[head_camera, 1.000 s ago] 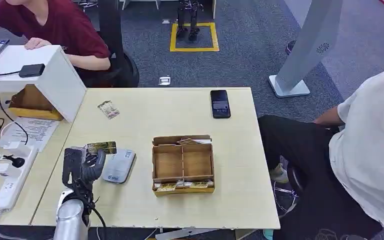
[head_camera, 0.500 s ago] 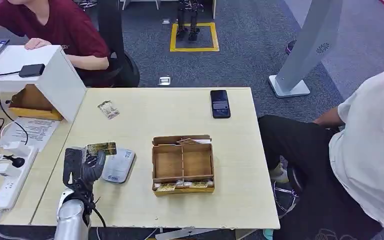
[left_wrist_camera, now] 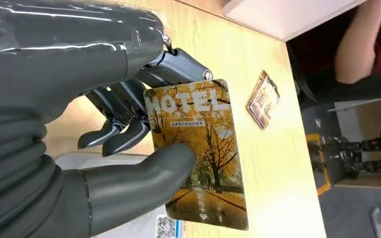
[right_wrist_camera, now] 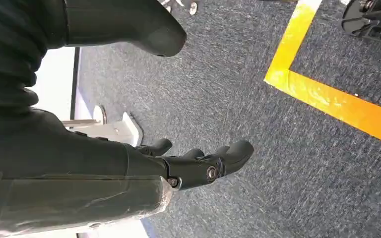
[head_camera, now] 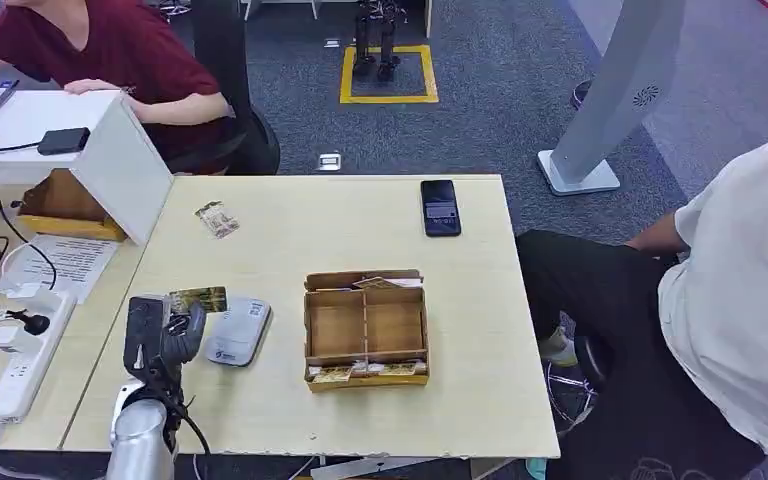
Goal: Pass the card to the sensor for recognition and then transmit it.
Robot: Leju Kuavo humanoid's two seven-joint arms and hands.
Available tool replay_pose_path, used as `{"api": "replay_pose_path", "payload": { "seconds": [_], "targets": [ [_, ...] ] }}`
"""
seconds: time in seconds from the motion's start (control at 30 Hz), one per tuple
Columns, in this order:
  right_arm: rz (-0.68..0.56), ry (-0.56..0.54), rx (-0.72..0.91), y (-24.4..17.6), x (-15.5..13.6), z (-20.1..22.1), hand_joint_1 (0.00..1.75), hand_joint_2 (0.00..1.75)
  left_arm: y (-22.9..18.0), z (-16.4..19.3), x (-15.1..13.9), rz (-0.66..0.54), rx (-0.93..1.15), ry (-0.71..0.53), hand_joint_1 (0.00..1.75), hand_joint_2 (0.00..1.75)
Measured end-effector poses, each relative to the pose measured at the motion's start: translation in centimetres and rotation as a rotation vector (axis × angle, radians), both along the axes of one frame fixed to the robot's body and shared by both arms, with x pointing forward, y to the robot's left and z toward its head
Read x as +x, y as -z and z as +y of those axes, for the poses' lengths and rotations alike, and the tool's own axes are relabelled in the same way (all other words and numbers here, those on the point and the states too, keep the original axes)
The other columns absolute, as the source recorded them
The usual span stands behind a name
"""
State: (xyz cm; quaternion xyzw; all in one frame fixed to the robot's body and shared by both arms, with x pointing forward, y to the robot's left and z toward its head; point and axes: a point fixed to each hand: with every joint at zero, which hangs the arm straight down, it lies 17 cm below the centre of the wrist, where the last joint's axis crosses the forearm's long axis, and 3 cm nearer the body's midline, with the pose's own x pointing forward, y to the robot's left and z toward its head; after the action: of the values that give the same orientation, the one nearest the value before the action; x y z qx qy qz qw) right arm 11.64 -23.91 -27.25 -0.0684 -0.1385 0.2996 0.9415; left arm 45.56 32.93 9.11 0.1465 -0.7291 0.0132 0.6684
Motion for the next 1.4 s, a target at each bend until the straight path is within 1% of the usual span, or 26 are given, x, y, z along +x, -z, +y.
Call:
{"api": "replay_pose_path", "payload": {
  "seconds": [0.43, 0.8, 1.4],
  "targets": [
    [-0.005, 0.008, 0.001, 0.0, 0.1, 0.0, 0.00, 1.75, 2.1, 0.8, -1.3, 0.049, 0.002, -0.008, 1.75, 1.75],
    [-0.005, 0.009, 0.001, 0.0, 0.0, -0.1, 0.00, 1.75, 3.0, 0.9, -2.1, 0.070, 0.001, -0.011, 1.75, 1.75],
    [-0.009, 0.016, 0.005, 0.0, 0.1, -0.1, 0.00, 1.75, 3.2, 0.9, -2.2, 0.075, 0.001, -0.009, 1.75, 1.75]
  ]
}}
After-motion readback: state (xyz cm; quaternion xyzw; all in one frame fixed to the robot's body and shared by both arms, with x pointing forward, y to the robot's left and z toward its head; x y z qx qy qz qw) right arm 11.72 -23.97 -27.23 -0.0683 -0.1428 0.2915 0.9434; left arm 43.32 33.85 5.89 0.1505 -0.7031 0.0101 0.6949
